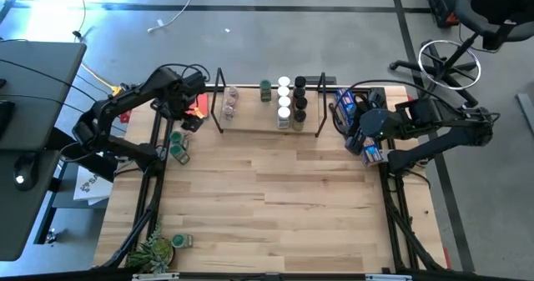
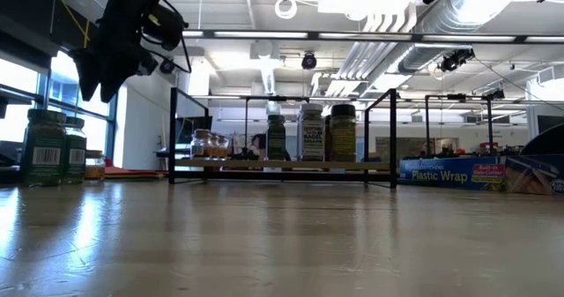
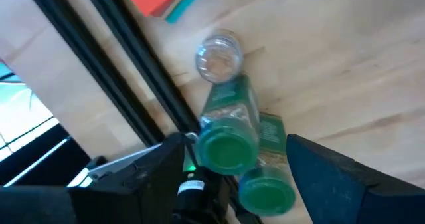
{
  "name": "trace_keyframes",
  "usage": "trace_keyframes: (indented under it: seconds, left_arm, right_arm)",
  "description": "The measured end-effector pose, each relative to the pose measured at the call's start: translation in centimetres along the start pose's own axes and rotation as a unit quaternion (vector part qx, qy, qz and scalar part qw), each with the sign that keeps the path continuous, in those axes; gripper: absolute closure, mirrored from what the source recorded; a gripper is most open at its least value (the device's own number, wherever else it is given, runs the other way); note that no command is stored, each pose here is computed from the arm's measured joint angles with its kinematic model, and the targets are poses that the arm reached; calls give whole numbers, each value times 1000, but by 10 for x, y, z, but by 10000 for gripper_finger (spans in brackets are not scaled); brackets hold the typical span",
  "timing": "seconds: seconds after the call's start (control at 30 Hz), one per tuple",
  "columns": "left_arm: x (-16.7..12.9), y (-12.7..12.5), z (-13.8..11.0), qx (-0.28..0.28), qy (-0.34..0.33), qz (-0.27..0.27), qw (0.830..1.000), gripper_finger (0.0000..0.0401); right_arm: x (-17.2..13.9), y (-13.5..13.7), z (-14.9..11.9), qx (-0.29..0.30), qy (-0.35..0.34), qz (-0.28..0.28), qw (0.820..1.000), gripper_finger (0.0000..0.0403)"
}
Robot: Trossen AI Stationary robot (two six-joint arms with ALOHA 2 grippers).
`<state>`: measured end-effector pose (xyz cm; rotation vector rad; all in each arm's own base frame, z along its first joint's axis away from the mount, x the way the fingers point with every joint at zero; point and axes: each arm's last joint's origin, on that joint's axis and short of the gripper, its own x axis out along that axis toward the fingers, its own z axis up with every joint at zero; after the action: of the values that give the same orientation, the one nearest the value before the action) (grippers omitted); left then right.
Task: Shelf spices
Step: Put the brown seasoning bottle on the shelf aligned with the other brown seasoning bottles
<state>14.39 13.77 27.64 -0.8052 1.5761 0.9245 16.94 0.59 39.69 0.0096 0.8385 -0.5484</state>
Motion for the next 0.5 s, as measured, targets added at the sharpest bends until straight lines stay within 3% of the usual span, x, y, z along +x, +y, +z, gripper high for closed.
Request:
trace_keyframes:
  seconds: [0.27, 0.5]
  left_arm:
    - [24, 12, 20, -58, -26, -23, 998, 144]
    - [52, 14, 27, -81, -8, -20, 996, 144]
  right_arm:
    - [0, 0, 0, 1, 0, 1, 1000, 206]
    - [0, 0, 0, 14, 1, 3, 1000, 206]
